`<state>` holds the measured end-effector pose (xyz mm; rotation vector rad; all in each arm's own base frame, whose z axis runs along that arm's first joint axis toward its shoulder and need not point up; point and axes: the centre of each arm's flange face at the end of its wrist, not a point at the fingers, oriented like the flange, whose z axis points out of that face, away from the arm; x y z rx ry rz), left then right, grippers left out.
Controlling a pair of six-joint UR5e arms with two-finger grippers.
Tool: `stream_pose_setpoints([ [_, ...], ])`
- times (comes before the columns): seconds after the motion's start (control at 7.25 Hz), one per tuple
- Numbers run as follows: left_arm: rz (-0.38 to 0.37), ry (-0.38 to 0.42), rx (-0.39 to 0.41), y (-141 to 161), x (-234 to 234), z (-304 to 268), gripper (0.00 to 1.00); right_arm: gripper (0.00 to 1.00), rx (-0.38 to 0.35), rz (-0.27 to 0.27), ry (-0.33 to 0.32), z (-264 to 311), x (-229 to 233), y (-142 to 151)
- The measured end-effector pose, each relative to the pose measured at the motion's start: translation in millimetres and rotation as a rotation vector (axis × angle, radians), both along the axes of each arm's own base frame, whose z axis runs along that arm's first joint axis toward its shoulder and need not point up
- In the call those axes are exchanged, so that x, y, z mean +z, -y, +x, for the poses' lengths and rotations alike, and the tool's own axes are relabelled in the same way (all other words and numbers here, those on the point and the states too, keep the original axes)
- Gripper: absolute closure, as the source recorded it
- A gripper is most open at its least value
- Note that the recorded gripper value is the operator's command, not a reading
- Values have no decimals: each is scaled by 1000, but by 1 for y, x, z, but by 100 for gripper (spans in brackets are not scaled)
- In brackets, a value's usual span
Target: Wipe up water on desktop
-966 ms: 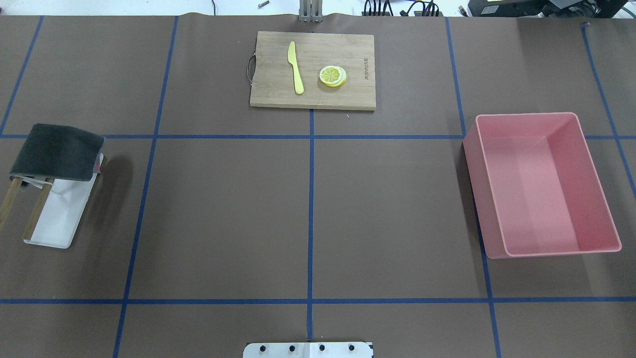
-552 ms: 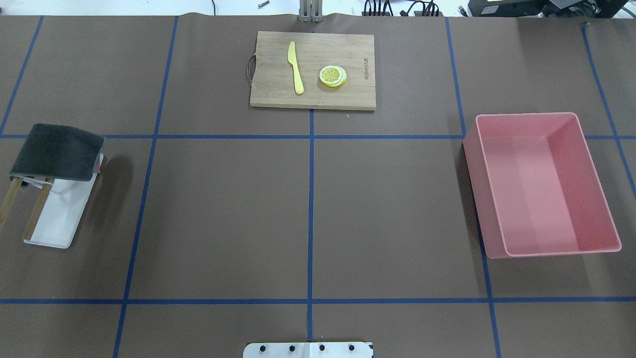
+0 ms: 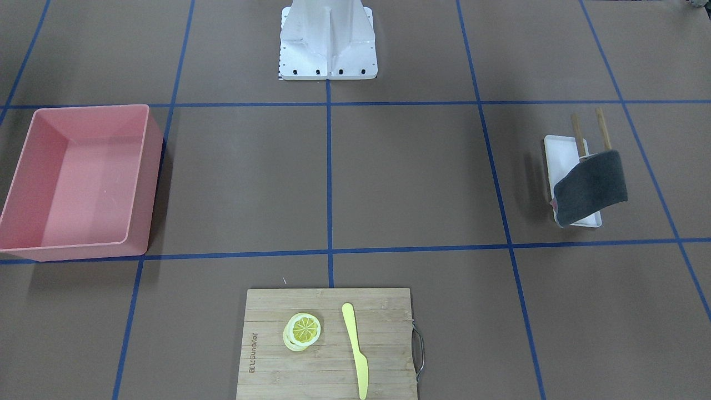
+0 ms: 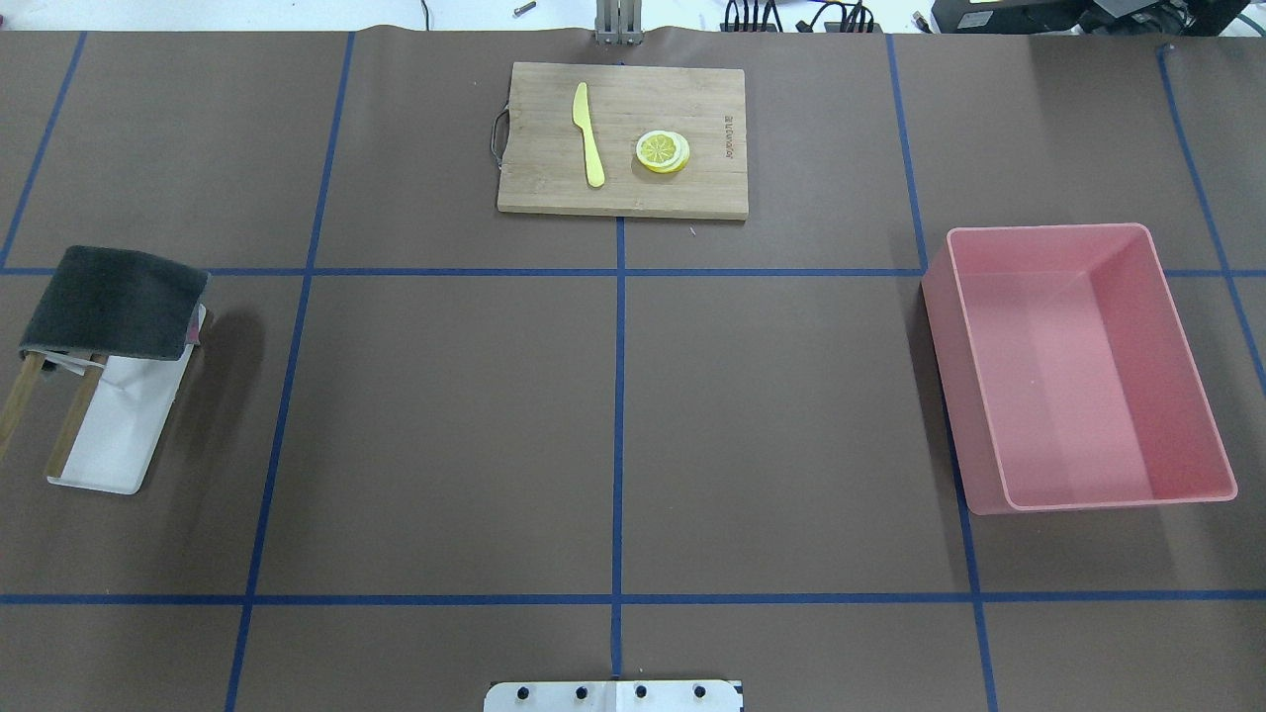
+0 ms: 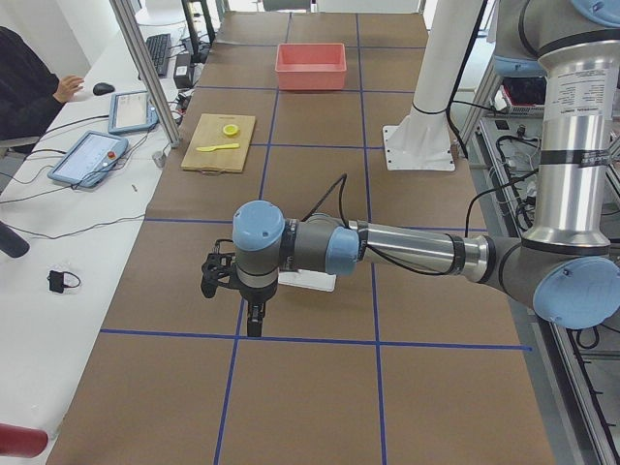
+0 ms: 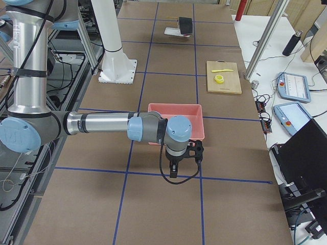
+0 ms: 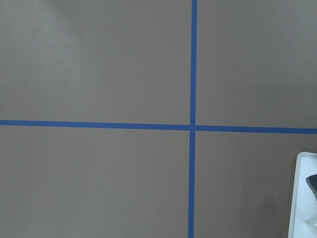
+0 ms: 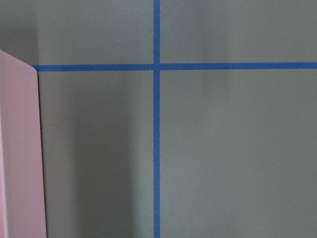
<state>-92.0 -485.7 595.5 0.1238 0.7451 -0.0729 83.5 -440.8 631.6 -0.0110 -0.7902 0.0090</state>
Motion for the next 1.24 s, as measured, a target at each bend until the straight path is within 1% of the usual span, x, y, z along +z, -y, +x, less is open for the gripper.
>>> stream_pose_setpoints([
  [0.83, 15, 4, 14, 3, -2, 5, 2, 0, 3, 9, 4, 0, -7, 5],
  [1.24, 0, 2, 17, -3, 6, 5, 2, 0, 4, 11, 7, 0, -7, 5],
])
